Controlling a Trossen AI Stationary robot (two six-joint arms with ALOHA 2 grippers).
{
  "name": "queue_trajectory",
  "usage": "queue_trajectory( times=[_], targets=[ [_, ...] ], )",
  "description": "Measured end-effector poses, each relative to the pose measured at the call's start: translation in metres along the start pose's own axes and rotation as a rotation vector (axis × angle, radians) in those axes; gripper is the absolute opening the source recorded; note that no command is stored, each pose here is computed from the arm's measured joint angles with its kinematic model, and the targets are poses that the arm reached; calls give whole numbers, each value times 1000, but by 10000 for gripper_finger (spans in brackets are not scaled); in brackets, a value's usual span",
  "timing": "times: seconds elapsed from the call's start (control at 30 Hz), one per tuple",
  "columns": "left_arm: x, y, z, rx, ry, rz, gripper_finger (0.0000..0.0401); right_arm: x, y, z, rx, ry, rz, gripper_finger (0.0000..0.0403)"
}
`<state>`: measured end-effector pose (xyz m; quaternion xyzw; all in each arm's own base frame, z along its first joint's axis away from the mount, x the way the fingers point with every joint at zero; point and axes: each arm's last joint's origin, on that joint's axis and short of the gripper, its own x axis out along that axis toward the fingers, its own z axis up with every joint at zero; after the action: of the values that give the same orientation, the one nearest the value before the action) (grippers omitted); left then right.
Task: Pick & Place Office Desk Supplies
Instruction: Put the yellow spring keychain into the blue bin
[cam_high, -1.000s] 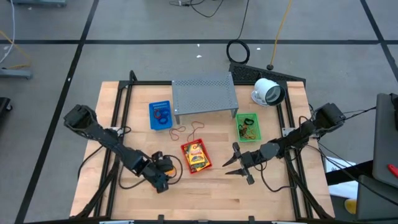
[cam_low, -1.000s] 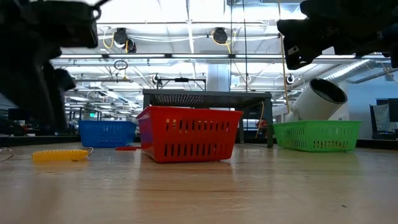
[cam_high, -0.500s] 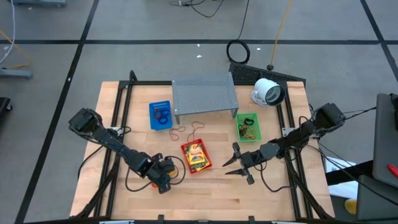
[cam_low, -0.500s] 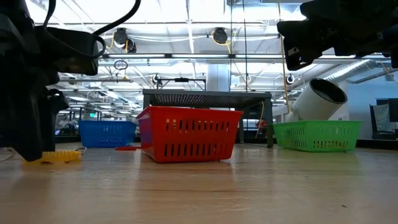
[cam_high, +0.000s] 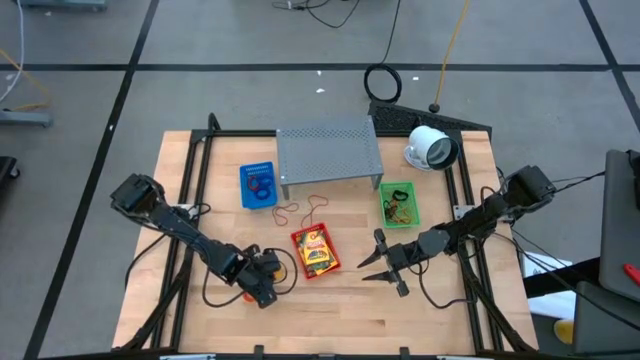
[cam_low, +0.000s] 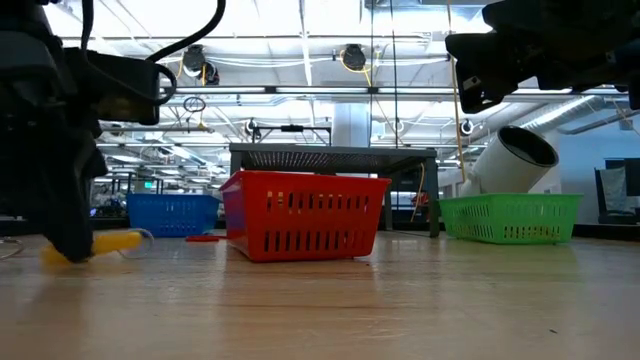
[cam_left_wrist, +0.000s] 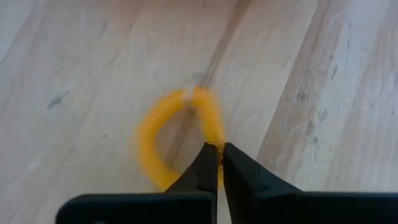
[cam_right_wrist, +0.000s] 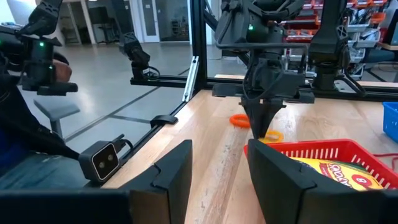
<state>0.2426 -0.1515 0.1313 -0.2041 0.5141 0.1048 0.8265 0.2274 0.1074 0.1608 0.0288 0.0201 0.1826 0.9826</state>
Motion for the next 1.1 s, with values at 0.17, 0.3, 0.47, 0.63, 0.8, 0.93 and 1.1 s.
queue_trajectory(
  times=[0.17, 0.3, 0.47, 0.63, 0.8, 0.93, 1.1],
  targets=[
    [-9, -1, 10, 22, -63, -44, 5, 0, -2, 0, 0, -4, -54, 144],
    [-23, -3, 23, 39, -136, -116, 5, 0, -2, 1, 1, -11, -56, 144],
    [-46, -3, 46, 72, -287, -221, 5, 0, -2, 4, 4, -41, -54, 144],
    [-69, 1, 71, 154, -477, -297, 4, 0, -4, 7, 7, -75, -61, 144],
    [-80, 8, 97, 267, -675, -299, 6, 0, -7, 11, -9, -111, -68, 144],
    [-85, 16, 113, 349, -792, -254, 4, -1, -6, 16, -90, -163, -69, 144],
    [-89, 32, 132, 345, -882, -215, 8, -4, -6, 28, -176, -279, -82, 144]
  ],
)
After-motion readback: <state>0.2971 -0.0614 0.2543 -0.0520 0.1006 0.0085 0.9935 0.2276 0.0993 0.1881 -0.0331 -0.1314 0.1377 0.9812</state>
